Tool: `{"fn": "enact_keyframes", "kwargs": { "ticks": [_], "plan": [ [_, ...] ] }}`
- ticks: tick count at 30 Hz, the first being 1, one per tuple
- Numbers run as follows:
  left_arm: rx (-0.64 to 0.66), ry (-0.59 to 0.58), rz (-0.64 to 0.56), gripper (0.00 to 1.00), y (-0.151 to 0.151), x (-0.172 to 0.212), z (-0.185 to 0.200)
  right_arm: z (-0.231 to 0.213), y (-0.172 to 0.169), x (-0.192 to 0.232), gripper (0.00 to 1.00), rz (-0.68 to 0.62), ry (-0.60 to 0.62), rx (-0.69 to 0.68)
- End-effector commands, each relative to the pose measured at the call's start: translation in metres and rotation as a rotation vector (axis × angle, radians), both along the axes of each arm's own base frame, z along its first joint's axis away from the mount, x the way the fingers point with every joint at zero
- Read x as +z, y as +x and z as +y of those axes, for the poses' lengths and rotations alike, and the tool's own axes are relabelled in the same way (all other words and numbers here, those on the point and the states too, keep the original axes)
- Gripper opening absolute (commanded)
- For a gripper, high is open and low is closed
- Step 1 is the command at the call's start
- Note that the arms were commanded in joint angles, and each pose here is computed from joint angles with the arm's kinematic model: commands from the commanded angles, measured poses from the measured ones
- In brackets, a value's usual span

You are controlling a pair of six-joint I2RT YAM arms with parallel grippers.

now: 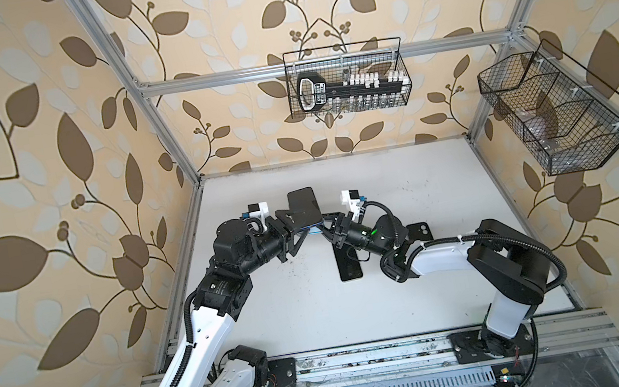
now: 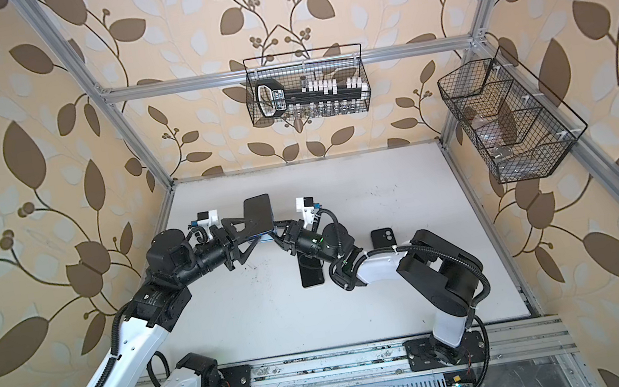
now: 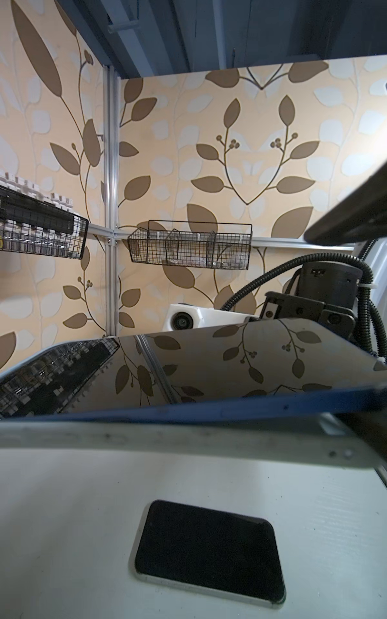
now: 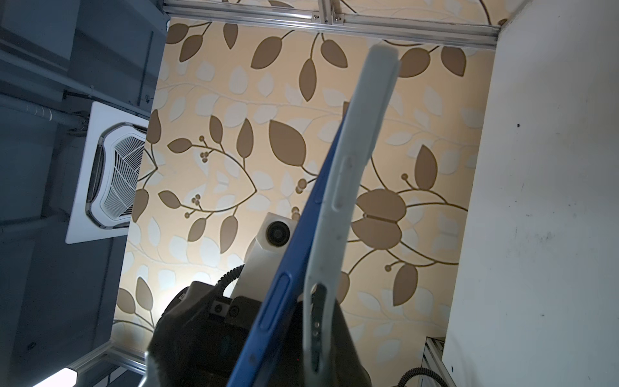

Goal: Take the phone out of the phone case

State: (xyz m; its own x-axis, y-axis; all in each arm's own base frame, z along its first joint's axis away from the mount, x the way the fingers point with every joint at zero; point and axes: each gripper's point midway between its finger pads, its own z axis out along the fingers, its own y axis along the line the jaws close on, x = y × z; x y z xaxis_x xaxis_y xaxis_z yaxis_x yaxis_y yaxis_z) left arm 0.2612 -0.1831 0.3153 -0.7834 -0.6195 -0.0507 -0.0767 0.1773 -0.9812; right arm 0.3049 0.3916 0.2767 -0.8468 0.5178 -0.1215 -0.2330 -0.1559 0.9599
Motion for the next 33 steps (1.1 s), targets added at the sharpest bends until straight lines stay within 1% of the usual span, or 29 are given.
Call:
{"fn": "enact_keyframes", "kwargs": {
  "ticks": [1, 9, 21, 33],
  "plan": [
    [0.023, 0.038, -0.047, 0.55, 0.004, 0.006, 0.003, -0.003, -0.012, 0.036, 0.0, -0.072, 0.12, 0.026],
    [0.026, 0.059, -0.051, 0.37, 0.009, 0.005, 0.003, -0.002, -0.015, 0.036, 0.0, -0.074, 0.119, 0.029],
    [0.043, 0.117, -0.073, 0.27, 0.016, 0.006, 0.006, 0.001, -0.021, 0.033, 0.0, -0.073, 0.11, 0.042],
    [0.057, 0.131, -0.079, 0.09, 0.019, 0.005, 0.008, 0.004, -0.021, 0.027, 0.0, -0.065, 0.098, 0.046]
  ]
}}
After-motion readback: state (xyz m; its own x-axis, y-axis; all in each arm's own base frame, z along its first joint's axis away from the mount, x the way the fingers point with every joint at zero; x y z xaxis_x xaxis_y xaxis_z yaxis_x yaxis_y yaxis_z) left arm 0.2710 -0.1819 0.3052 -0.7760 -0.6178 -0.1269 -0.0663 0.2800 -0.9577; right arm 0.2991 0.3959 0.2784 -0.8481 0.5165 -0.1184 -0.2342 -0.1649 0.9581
